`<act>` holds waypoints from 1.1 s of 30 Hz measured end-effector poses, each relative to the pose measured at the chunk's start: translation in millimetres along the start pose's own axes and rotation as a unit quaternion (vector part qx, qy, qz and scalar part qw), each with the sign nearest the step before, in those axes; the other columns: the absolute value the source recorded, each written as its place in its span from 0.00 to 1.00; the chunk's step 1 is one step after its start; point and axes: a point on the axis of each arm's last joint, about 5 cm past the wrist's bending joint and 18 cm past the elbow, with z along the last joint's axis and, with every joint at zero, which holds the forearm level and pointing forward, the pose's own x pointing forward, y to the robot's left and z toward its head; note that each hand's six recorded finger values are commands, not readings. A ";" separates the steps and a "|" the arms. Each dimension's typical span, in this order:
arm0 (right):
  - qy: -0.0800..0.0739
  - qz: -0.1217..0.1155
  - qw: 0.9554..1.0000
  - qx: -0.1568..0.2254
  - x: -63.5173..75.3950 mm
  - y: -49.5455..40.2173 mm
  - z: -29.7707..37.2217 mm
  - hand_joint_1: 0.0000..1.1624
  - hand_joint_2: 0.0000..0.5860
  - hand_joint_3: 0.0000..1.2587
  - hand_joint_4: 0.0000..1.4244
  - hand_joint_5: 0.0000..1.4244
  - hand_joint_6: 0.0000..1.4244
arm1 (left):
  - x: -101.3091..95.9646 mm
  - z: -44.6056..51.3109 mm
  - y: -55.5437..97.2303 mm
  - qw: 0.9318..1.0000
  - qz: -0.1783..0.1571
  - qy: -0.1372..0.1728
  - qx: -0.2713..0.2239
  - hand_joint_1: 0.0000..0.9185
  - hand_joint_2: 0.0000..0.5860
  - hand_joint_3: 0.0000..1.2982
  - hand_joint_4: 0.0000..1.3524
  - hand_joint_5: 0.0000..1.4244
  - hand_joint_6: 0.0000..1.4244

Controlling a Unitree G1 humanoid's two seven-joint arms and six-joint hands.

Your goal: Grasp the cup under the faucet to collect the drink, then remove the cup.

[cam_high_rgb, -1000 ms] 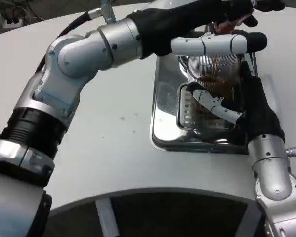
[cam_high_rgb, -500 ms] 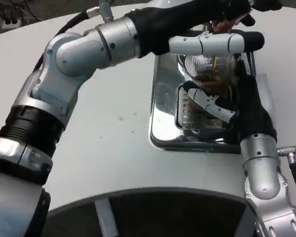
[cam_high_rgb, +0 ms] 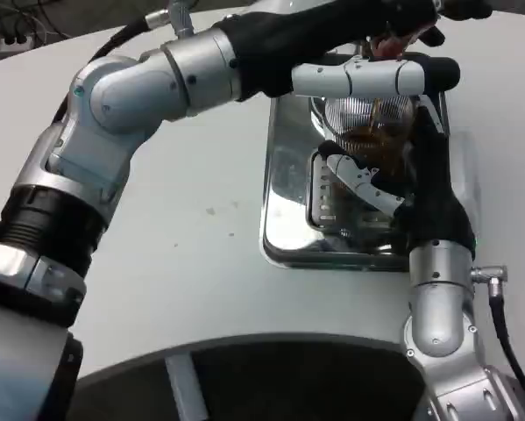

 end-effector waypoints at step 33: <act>-0.018 -0.049 0.999 0.011 -6.9 29.3 0.3 0.73 0.44 0.40 0.41 0.45 0.35 | -8.4 -3.8 -0.1 1.000 0.019 -0.004 0.004 0.00 0.25 0.09 0.06 0.13 0.11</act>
